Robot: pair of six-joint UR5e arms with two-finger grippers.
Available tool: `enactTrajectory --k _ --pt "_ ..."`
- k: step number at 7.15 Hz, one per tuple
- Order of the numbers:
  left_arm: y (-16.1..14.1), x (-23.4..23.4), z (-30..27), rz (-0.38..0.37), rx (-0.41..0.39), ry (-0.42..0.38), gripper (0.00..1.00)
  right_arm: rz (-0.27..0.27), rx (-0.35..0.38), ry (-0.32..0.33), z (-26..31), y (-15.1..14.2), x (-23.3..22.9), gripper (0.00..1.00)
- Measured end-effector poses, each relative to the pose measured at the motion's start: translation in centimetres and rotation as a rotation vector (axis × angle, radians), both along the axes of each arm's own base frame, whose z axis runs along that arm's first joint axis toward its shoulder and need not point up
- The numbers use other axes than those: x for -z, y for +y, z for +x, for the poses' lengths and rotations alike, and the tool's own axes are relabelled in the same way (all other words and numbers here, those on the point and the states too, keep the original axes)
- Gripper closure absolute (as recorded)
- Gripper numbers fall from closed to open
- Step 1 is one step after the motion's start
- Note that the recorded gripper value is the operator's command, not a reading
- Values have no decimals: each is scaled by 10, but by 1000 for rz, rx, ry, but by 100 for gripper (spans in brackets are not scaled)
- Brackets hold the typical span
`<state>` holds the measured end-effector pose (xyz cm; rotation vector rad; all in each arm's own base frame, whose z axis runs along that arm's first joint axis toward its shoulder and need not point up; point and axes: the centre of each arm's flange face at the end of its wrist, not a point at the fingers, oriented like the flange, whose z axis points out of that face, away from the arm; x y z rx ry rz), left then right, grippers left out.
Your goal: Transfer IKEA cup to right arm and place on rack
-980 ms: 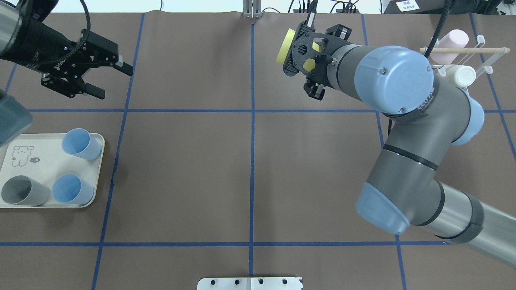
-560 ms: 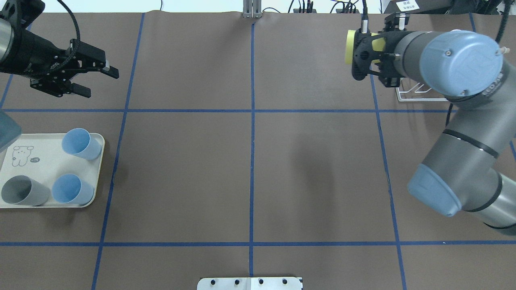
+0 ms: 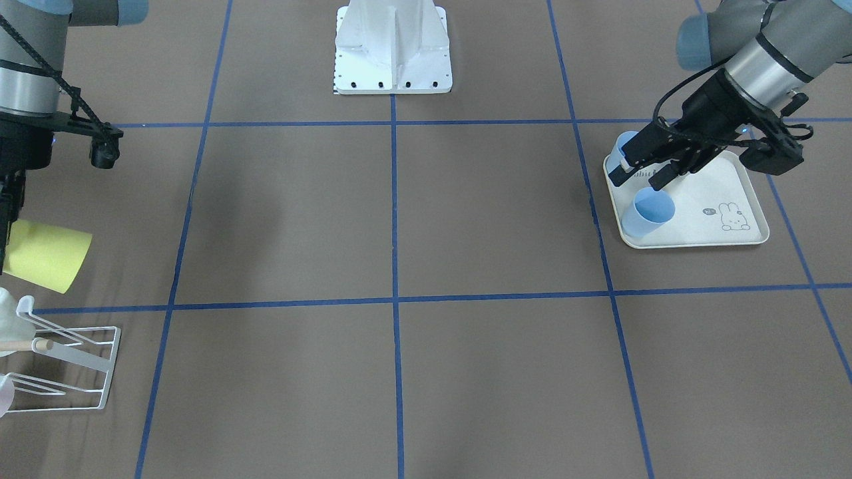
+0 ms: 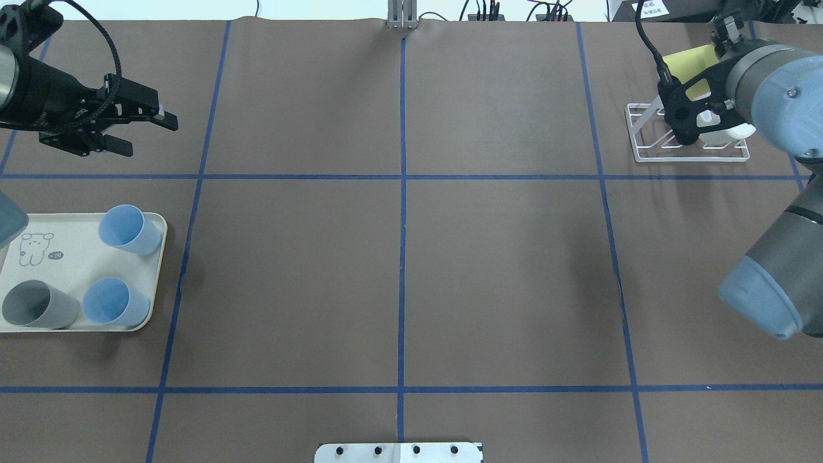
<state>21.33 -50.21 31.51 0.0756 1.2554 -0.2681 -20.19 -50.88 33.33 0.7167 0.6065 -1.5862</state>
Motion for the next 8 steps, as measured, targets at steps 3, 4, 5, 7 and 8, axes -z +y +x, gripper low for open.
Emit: enactTrajectory --k 3,4,5,7,8 --pt "0 1 1 1 -1 1 0 32 39 321 1 -5 -34 78" --pt "0 1 1 1 -1 1 0 33 39 377 -10 -4 -46 74" --pt "0 1 1 1 -1 1 0 32 47 414 -20 -2 -57 72" --pt "0 1 1 2 -1 1 0 22 66 462 -37 1 -75 71" --pt "0 1 1 1 -1 1 0 16 74 475 -42 3 -82 70"
